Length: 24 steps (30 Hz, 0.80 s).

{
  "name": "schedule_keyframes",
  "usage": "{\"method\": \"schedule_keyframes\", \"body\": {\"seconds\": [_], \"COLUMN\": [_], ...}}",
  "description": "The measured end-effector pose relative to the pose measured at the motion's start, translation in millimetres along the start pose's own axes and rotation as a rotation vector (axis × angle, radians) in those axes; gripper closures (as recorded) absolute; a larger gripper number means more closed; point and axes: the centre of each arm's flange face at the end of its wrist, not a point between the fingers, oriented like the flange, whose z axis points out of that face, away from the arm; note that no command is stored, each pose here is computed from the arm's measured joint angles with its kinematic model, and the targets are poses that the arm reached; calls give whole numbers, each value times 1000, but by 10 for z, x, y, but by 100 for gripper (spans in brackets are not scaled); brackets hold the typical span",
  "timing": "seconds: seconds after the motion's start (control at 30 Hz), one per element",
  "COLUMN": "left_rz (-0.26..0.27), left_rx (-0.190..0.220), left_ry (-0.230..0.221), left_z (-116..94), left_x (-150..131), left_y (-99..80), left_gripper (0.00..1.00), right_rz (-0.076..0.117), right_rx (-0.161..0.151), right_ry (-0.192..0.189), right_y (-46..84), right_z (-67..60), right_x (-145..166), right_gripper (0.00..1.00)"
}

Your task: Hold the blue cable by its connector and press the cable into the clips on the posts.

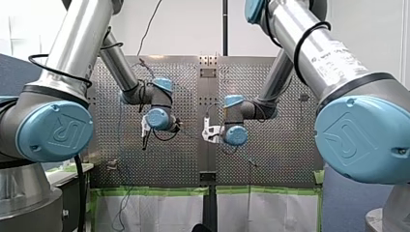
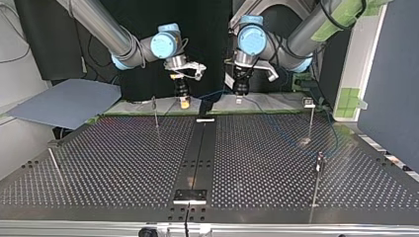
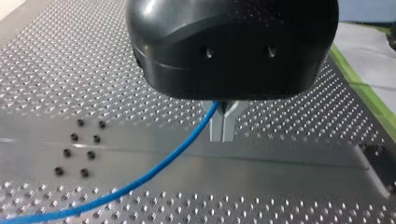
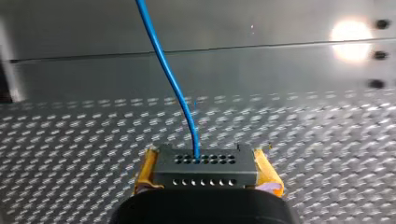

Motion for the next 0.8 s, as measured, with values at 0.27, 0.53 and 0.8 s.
{"method": "schedule_keyframes", "body": {"seconds": [0.27, 0.53, 0.8], "left_rz": [-39, -71, -81], "left_rx": [7, 20, 79], "left_ry": [-55, -120, -155], "left_z": [110, 220, 245], "left_x": [91, 144, 265], "left_y": [-349, -745, -1193], "left_gripper": [100, 100, 100], "right_rz": [-5, 15, 37], "right_rx": [-30, -85, -101], "right_ry": [-71, -98, -99], "right_y": [156, 484, 812], "right_z": [-222, -358, -477], "right_x": [-633, -927, -1043], "right_gripper": [100, 100, 100]}}
